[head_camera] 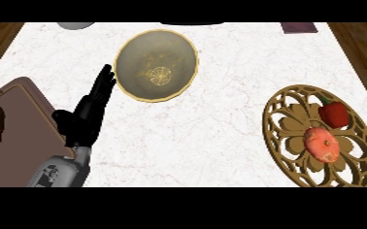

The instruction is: Pick the squash from the placemat and place it in the bowl

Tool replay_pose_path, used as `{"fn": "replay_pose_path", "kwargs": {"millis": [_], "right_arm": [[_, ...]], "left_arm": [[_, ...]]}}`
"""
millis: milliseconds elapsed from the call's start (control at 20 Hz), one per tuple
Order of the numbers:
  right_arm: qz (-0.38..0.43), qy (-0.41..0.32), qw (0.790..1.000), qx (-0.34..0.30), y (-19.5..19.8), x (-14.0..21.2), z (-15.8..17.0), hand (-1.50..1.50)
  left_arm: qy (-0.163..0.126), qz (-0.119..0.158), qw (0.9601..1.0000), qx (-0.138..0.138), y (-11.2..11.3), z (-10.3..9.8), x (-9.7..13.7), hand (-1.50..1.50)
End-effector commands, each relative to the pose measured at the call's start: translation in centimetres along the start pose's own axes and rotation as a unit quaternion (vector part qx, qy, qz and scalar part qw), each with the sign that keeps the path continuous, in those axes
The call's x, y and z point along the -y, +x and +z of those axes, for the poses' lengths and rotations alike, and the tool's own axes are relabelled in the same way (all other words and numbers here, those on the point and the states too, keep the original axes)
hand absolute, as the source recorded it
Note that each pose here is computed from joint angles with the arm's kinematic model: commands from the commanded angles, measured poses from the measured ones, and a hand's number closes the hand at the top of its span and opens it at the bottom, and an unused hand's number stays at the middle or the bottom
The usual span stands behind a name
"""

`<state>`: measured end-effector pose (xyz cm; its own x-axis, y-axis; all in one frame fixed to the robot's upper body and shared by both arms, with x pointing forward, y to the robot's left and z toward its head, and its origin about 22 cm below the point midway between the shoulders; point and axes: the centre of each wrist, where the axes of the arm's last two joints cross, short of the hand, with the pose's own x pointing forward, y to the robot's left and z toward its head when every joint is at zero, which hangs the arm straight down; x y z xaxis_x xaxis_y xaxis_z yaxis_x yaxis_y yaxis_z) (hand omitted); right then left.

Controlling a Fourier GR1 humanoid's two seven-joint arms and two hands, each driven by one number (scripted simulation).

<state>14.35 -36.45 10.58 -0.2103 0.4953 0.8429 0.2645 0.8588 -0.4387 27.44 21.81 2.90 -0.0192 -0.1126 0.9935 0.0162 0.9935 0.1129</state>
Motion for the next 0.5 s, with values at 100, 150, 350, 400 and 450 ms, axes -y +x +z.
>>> {"fn": "replay_pose_path", "kwargs": {"millis": [100, 150, 350, 400, 450], "right_arm": [[0.026, 0.054, 0.993, -0.097, 2.0, 1.4, -1.4, -1.5], [0.038, 0.065, 0.992, -0.104, 3.6, 1.3, -2.4, -1.5], [0.069, 0.112, 0.977, -0.167, 2.1, 0.6, -3.2, -1.5], [0.078, 0.115, 0.974, -0.177, 1.0, 0.5, -3.9, -1.5], [0.073, 0.127, 0.972, -0.183, 1.4, -0.6, -3.0, -1.5]], "left_arm": [[-0.008, 0.002, 1.0, 0.006, -1.2, 1.1, 0.6, 0.0], [-0.006, -0.005, 1.0, 0.005, 0.5, 0.5, -1.3, 0.0], [-0.008, -0.002, 1.0, 0.004, 1.2, -1.0, -0.2, 0.0], [-0.013, -0.001, 0.9999, -0.001, 1.4, 0.0, -1.2, 0.0], [-0.011, -0.002, 0.9999, -0.003, 1.0, 0.2, -0.9, 0.0]]}}
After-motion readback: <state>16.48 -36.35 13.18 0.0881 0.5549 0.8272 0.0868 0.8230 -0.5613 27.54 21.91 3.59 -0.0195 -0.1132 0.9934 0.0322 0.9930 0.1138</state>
